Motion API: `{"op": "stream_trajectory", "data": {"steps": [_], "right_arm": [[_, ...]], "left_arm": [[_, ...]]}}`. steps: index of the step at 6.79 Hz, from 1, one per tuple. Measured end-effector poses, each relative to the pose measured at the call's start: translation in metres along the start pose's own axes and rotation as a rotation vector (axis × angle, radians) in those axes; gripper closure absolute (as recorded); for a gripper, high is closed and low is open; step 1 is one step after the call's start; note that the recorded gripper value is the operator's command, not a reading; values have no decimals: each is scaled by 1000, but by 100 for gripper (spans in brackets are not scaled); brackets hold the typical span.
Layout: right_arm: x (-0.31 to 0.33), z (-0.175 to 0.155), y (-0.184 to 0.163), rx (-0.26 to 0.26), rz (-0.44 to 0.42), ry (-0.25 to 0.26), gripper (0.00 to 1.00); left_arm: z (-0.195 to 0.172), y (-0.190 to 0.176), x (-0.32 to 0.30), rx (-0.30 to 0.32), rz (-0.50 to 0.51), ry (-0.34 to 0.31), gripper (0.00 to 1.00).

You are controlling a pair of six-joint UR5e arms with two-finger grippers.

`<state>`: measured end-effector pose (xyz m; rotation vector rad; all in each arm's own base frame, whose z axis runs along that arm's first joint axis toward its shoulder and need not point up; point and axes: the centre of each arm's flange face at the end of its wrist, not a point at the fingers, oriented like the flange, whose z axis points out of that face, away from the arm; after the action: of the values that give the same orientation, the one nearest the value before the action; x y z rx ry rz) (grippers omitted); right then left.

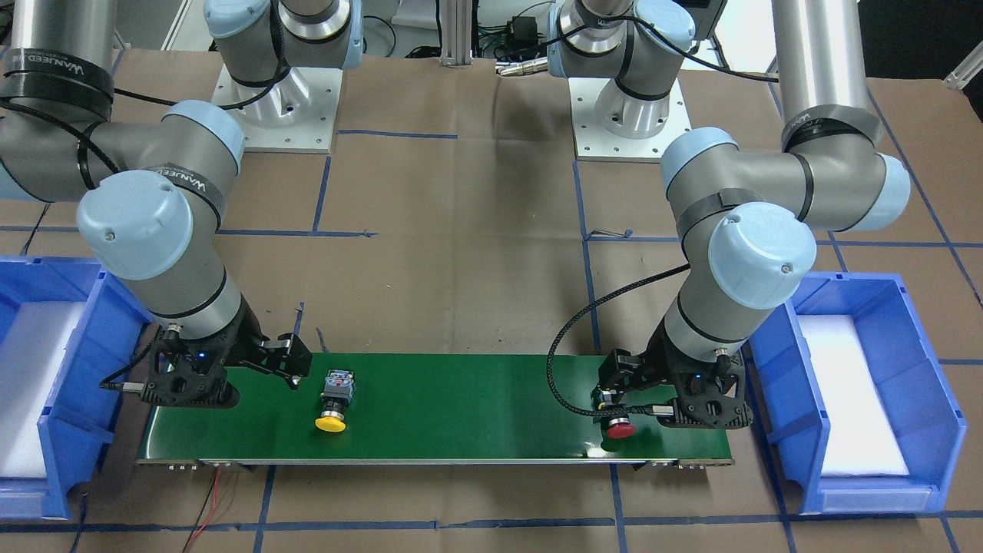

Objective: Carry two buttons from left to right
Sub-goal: 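Release the red button on the belt while the right gripper grasps the yellow button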

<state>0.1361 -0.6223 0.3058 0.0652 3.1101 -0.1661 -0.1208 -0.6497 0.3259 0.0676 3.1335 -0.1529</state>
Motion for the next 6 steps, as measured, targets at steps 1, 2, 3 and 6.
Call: {"op": "stream_trajectory", "data": {"steps": [1,2,3,6], "right_arm": [[-3,3,-1,0,-2,-11,0],[-6,5,-2,9,-4,-39,0],[-9,9,-4,13,-6,-64,0],[-9,38,-10,-21,-10,-66,6]], "left_arm": [[-28,-3,0,-10,1,0,0],[-57,-3,1,-28,2,2,0],[-83,2,3,-42,4,3,0],[-143,39,15,-60,26,6,0]]}}
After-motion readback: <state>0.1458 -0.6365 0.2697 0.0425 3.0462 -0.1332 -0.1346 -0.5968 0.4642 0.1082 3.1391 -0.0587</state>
